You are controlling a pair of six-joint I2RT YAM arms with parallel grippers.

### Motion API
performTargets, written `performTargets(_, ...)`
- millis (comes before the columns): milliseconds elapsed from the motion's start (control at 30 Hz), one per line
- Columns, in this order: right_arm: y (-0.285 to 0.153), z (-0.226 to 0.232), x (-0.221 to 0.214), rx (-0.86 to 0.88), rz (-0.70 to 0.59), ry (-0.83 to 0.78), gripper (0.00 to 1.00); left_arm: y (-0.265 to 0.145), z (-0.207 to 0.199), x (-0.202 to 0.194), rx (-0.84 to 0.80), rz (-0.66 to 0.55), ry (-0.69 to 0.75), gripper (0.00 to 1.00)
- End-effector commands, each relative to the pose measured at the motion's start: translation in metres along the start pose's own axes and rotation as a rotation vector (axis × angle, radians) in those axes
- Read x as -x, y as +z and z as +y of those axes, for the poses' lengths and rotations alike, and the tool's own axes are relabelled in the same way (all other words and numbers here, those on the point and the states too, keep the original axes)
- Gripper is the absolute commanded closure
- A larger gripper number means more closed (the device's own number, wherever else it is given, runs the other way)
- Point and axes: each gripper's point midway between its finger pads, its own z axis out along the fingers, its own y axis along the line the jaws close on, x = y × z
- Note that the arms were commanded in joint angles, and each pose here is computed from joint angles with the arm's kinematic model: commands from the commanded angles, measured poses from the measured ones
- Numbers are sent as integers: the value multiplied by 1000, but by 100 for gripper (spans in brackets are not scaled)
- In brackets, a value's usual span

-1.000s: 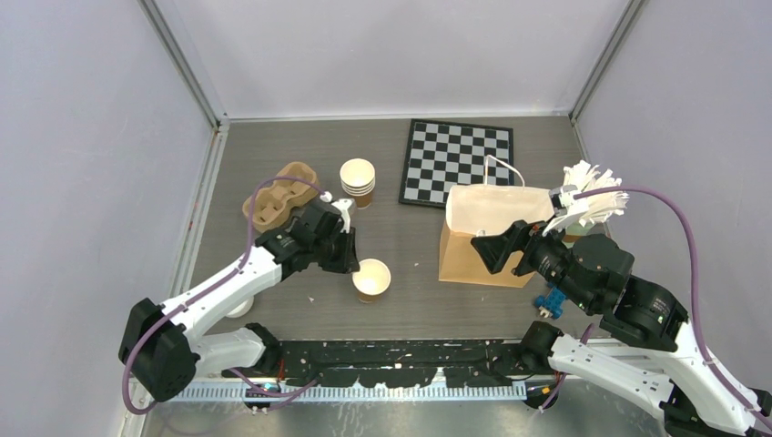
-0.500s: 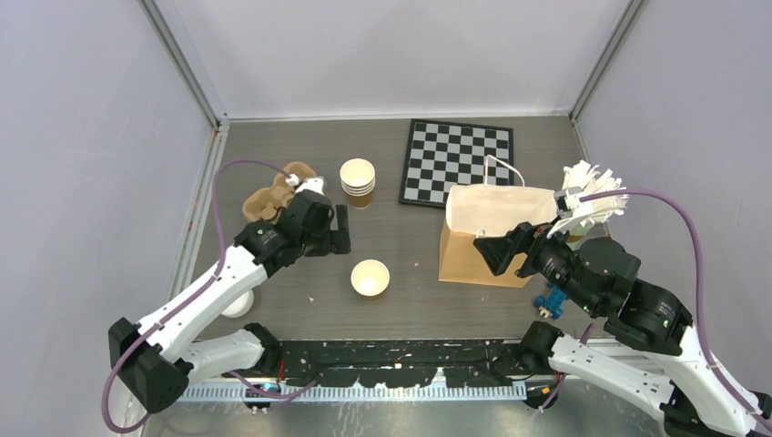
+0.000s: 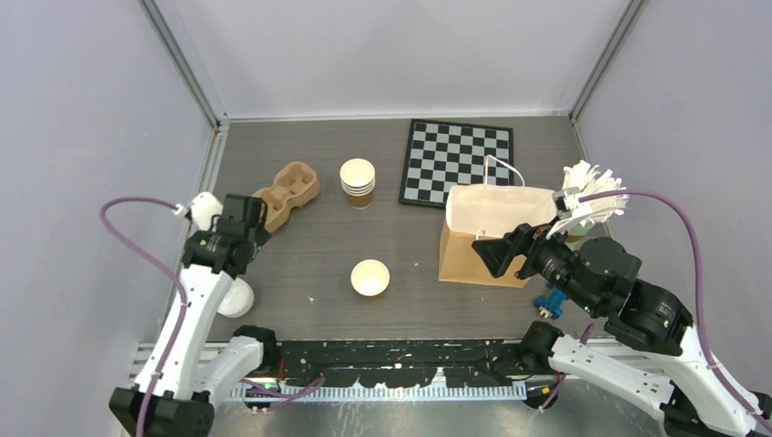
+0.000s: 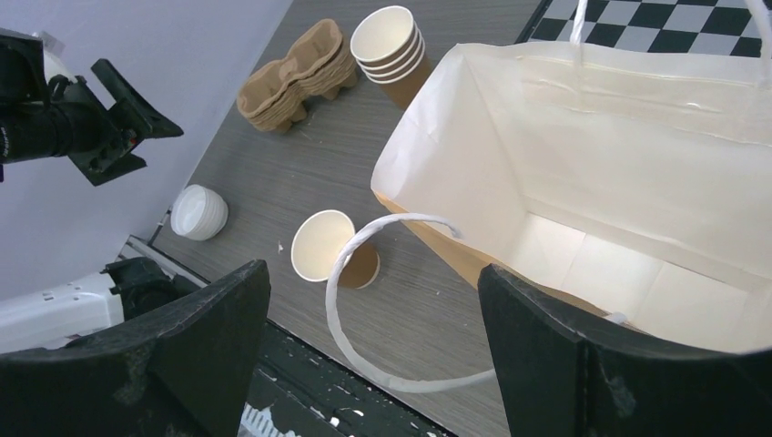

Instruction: Pack the takeout coffee

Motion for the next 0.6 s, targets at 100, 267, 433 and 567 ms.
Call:
performTargets(100, 4, 9, -3, 34, 31, 7, 12, 21, 64, 22, 265, -88, -397, 20)
performTargets(267, 8, 13, -7, 32, 74, -2, 12, 43, 88, 6, 454, 68, -519, 21)
performTargets(433, 8, 22, -1, 49, 94, -2, 12, 66, 96, -19, 516, 217, -662, 35)
performTargets(567, 6, 25, 2, 56, 90, 21, 13, 82, 95, -17, 486, 192, -695, 41)
